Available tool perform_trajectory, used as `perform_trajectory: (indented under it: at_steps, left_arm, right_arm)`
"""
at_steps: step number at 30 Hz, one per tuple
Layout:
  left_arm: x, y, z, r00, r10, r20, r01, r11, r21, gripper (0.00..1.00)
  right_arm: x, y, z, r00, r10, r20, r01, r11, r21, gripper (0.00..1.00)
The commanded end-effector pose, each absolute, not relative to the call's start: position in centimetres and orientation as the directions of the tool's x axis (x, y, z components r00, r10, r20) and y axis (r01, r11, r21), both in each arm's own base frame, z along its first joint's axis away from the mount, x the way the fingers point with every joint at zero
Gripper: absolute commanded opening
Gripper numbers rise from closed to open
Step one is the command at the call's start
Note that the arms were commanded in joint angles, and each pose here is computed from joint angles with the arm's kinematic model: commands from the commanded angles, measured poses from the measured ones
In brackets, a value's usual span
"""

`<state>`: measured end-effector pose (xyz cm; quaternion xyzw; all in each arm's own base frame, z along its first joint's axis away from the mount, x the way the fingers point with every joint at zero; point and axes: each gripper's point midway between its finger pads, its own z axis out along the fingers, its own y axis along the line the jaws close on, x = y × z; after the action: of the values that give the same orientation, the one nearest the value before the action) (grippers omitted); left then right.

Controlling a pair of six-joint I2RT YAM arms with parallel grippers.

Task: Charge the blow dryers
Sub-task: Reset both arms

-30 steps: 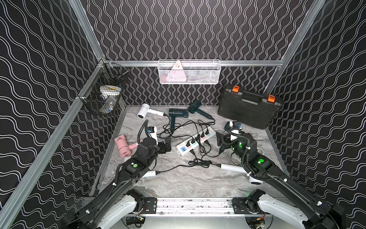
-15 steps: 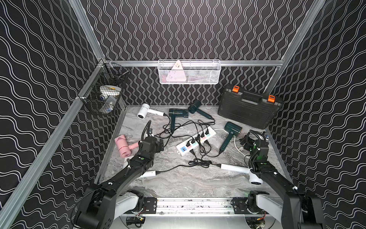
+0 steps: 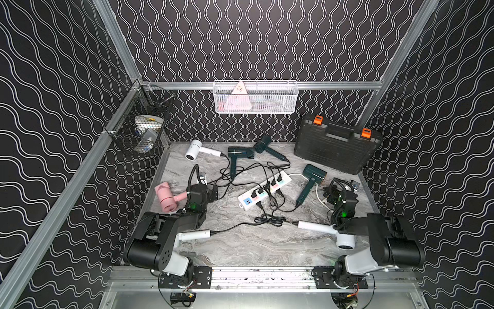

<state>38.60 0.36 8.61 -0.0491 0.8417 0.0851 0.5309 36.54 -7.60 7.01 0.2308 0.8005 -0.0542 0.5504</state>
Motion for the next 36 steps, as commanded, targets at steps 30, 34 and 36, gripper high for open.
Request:
perform_trajectory:
  at_steps: [30, 34, 36]
  left_arm:
    - [39.7, 1.1, 7.9, -0.325, 0.022, -0.945, -0.154, 0.985, 0.076, 0.99]
    - [39.7, 1.1, 7.9, -0.326, 0.022, -0.945, -0.155, 0.985, 0.077, 0.99]
    - [39.7, 1.1, 7.9, -0.325, 0.022, -0.945, -0.155, 0.985, 0.076, 0.99]
  right_arm:
    - [40.5, -3.1, 7.3, -0.342, 0.165, -0.925, 0.186, 0.977, 0.106, 1.0]
    - [40.6, -3.0, 7.2, -0.347, 0.164, -0.924, 0.181, 0.978, 0.106, 1.0]
    - [40.6, -3.0, 7.2, -0.348, 0.163, -0.923, 0.18, 0.978, 0.105, 1.0]
